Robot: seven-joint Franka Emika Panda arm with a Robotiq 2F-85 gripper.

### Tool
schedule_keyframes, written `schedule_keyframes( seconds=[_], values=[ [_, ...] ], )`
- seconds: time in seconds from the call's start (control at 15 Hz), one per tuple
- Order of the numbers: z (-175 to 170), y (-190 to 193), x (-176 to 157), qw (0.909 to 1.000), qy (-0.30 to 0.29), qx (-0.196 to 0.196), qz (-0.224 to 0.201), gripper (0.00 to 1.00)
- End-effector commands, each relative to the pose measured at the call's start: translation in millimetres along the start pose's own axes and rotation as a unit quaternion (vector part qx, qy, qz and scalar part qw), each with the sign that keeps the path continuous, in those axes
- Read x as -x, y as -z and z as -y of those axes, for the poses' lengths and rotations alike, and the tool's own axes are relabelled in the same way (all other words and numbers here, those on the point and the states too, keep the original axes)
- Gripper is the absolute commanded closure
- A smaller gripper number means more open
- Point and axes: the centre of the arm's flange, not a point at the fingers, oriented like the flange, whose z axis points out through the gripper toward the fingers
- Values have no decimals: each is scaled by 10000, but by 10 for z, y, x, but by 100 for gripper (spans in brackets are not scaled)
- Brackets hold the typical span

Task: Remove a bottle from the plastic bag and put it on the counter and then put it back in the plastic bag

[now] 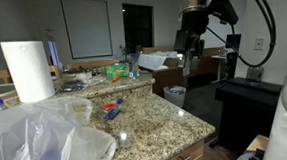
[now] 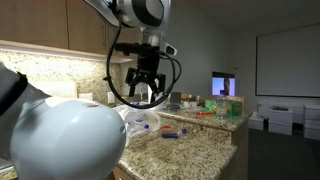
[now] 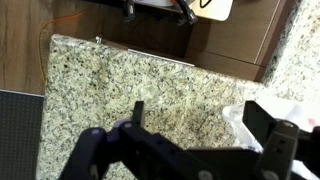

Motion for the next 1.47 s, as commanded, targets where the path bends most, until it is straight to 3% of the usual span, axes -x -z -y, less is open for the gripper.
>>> schedule_keyframes(
  seconds=[0.0,0.53,0.87,1.13,1.4],
  values=[
    [0,0,0,10000,0,0,0,0],
    [28,-45,-18,10000,0,-4,-26,0],
    [438,-472,-234,9962,-822,-273,-28,0],
    [849,-941,-533,9799,-1895,-422,-466,0],
    [1311,-1201,-964,9527,-2775,-456,-1149,0]
  ],
)
